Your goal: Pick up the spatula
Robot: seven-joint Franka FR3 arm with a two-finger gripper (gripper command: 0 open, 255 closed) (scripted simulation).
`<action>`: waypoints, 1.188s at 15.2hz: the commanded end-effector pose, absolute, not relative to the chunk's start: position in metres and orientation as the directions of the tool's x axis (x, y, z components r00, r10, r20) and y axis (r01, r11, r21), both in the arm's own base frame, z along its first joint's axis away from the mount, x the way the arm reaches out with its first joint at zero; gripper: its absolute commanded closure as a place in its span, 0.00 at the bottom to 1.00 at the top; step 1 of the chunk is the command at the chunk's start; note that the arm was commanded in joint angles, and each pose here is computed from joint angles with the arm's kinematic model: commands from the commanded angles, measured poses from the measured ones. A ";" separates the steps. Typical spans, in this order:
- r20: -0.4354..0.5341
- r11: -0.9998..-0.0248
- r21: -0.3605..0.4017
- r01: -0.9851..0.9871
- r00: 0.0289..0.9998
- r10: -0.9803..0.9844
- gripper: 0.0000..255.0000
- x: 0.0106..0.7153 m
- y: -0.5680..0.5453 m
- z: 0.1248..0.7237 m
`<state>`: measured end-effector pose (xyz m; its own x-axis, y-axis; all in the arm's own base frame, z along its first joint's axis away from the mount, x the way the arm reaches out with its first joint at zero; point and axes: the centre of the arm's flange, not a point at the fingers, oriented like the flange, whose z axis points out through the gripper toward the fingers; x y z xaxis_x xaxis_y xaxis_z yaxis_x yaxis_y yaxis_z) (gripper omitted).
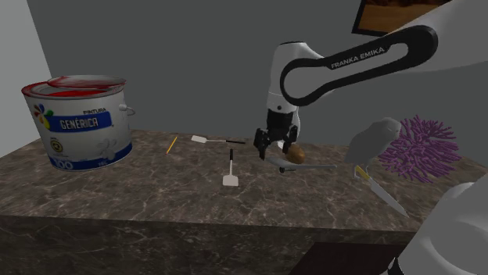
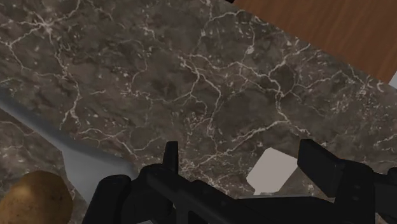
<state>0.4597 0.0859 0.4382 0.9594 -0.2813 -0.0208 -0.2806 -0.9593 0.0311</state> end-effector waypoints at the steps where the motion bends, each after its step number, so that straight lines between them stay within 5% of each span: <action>1: -0.011 -0.945 0.028 -0.326 0.945 -0.327 0.00 0.480 0.089 0.424; 18: 0.065 -0.756 0.000 -0.654 0.755 -0.653 0.00 0.666 0.077 0.318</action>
<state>0.6536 0.0800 0.3254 0.7706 -0.6344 0.0601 -0.6357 -0.7719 0.0025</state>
